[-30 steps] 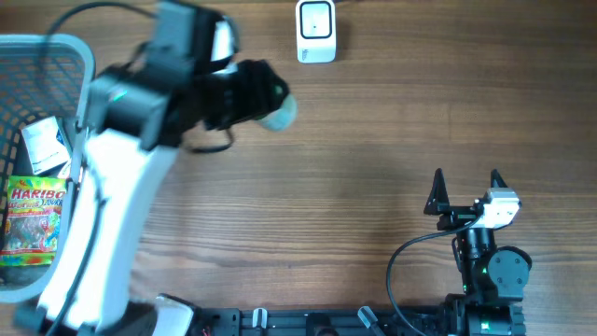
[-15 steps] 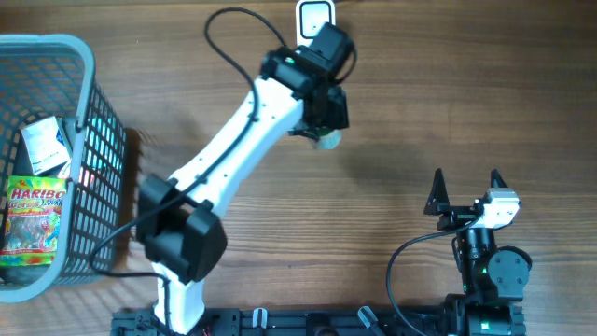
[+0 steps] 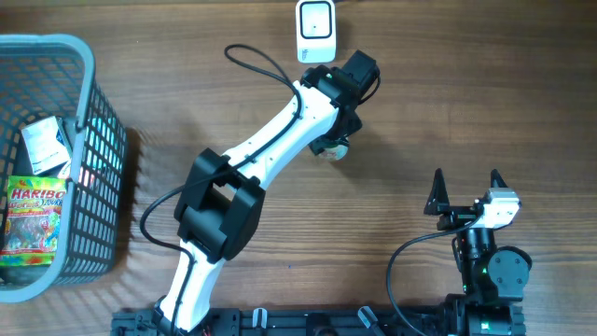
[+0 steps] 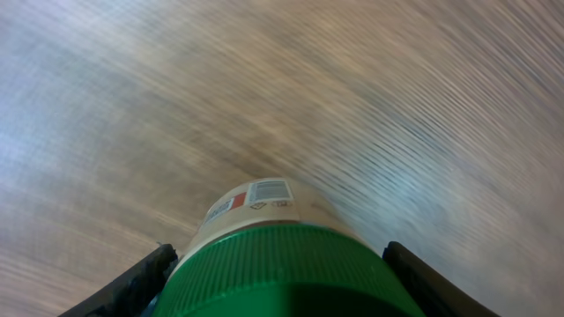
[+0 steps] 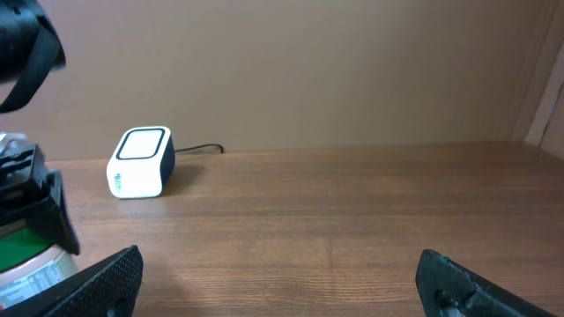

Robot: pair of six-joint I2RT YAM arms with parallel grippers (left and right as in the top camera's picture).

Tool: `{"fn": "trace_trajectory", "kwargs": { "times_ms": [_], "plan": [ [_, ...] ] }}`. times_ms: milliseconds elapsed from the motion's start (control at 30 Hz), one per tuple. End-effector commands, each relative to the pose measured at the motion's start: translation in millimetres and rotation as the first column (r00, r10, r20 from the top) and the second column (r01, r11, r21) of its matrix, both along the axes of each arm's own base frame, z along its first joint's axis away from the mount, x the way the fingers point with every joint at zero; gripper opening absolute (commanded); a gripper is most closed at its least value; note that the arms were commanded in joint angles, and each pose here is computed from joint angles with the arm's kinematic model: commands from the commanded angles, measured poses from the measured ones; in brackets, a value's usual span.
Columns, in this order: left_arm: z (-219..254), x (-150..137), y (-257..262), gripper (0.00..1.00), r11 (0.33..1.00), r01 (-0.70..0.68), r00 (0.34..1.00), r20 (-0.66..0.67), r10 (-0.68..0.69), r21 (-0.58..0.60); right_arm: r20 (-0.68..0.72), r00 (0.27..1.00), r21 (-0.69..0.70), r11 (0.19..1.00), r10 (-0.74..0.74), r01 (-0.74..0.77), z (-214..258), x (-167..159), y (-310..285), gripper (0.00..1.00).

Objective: Scan the item barcode
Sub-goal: 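Lift the jar out with the left gripper and set it on the table, then reach the left gripper into the basket and grasp the Haribo bag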

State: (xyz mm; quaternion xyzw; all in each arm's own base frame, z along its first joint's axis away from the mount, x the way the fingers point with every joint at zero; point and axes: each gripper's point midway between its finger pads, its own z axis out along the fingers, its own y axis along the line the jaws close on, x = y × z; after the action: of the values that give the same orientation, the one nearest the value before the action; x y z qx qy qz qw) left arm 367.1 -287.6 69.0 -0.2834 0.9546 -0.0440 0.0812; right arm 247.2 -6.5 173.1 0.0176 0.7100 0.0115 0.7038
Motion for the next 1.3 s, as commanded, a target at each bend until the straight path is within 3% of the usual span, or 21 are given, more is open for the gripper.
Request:
{"fn": "trace_trajectory", "kwargs": {
  "times_ms": [0, 167, 267, 333, 400, 633, 767, 867, 933, 1133, 1267],
  "plan": [
    [-9, -9, 11, 0.65, 0.947, -0.321, 0.947, 0.011, 0.321, 0.025, 0.008, 1.0, 0.011, 1.0, -0.009, 0.009, 2, 0, -1, 1.0],
    [-24, -22, 18, 0.68, 0.819, -0.573, 0.819, 0.003, 0.573, 0.027, 0.008, 1.0, 0.012, 1.0, -0.009, 0.009, 2, 0, -1, 1.0],
    [-25, -22, 23, 0.68, 0.801, -0.597, 0.802, 0.02, 0.597, 0.036, 0.008, 1.0, 0.012, 1.0, -0.009, 0.009, 1, 0, -1, 1.0],
    [-25, -21, 23, 1.0, 0.791, -0.611, 0.791, 0.025, 0.611, 0.032, 0.008, 1.0, 0.012, 1.0, -0.009, 0.009, 2, 0, -1, 1.0],
    [-23, -26, 21, 1.0, 0.799, -0.6, 0.8, 0.018, 0.6, 0.037, 0.008, 1.0, 0.012, 1.0, -0.009, 0.009, 2, 0, -1, 1.0],
    [37, -44, -5, 1.0, 0.953, -0.302, 0.949, 0.093, 0.302, -0.02, 0.008, 1.0, 0.011, 1.0, -0.009, 0.009, 2, 0, -1, 1.0],
    [98, -51, -1, 1.0, 0.992, -0.111, 0.973, 0.195, 0.12, -0.056, 0.008, 1.0, 0.011, 1.0, -0.009, 0.009, 2, 0, -1, 1.0],
    [155, -51, 18, 1.0, 0.998, 0.059, 0.946, 0.321, -0.044, -0.037, 0.008, 1.0, 0.012, 1.0, -0.009, 0.009, 2, 0, -1, 1.0],
    [198, -55, 49, 1.0, 0.993, 0.116, 0.906, 0.409, -0.106, -0.001, 0.008, 1.0, 0.011, 1.0, -0.009, 0.009, 2, 0, -1, 1.0],
    [299, -77, 184, 1.0, 0.998, -0.06, 0.782, 0.622, 0.032, 0.024, 0.008, 1.0, 0.012, 1.0, -0.009, 0.009, 2, 0, -1, 1.0],
    [350, -114, 298, 1.0, 0.931, -0.36, 0.604, 0.744, 0.284, -0.064, 0.008, 1.0, 0.012, 1.0, -0.009, 0.009, 2, 0, -1, 1.0]
  ]
}}
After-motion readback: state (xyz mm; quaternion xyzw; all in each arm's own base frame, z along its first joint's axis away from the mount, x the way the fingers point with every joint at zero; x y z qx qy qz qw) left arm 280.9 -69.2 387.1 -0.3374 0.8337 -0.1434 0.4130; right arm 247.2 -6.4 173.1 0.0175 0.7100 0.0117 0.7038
